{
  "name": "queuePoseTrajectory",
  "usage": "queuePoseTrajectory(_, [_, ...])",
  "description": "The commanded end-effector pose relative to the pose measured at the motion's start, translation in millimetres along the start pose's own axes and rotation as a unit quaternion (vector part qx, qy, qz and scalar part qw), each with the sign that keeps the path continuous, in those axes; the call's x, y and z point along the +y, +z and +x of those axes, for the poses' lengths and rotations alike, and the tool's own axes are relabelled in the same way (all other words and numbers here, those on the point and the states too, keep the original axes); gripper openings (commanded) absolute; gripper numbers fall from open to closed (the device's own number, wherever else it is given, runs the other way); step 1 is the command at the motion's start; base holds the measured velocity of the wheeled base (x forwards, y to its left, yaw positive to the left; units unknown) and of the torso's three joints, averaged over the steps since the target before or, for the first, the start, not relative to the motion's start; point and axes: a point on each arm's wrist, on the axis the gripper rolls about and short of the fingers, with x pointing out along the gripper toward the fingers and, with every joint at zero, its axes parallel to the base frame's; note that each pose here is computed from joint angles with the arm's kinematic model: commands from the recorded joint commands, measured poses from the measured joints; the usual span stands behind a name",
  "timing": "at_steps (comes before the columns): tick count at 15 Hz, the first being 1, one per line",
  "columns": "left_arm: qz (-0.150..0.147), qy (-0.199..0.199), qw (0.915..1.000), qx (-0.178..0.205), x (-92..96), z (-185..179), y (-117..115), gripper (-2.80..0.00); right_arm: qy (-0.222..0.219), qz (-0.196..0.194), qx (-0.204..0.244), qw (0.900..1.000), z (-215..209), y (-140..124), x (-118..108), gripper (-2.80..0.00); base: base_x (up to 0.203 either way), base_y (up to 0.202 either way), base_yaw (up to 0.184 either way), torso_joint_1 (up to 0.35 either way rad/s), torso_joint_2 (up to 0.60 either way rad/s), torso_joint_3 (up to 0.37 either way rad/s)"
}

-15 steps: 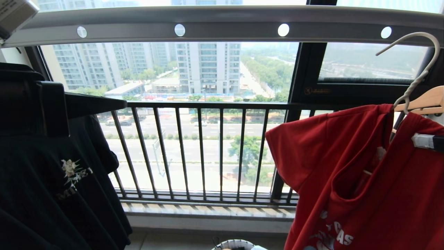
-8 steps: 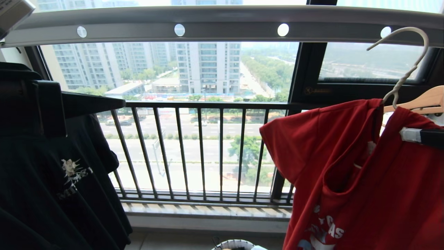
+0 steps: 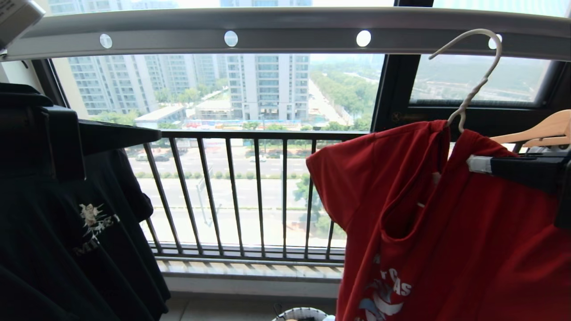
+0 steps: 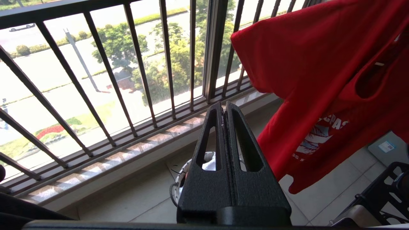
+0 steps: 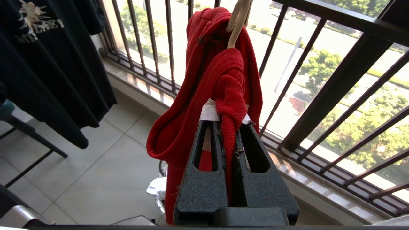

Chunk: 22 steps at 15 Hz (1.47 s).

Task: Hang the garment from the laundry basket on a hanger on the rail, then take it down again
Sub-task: Hang the clothes rack on the clothesline

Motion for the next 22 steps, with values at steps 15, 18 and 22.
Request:
queuePoseTrajectory(15, [0.005,0.001,0.9999,-0.015,-3.4,-11.0,2.0,-2.8,-0.005,-0.011,-0.028,1.0,80.2,23.5,23.9,-2.8,0.0,0.0,0.0,0.0,0.0,0.0])
queuePoseTrajectory(18, [0.005,0.004,0.9998,-0.018,-3.1,-12.9,2.5,-2.8,-0.007,-0.01,-0.021,1.0,95.3,24.0,25.0,-2.8,0.0,0.0,0.0,0.0,0.0,0.0])
queuePoseTrajectory(22, [0.005,0.012,0.9997,-0.022,-1.5,-15.6,3.1,-2.8,-0.024,-0.005,-0.033,0.999,111.2,30.6,18.2,-2.8,0.0,0.0,0.0,0.0,0.0,0.0])
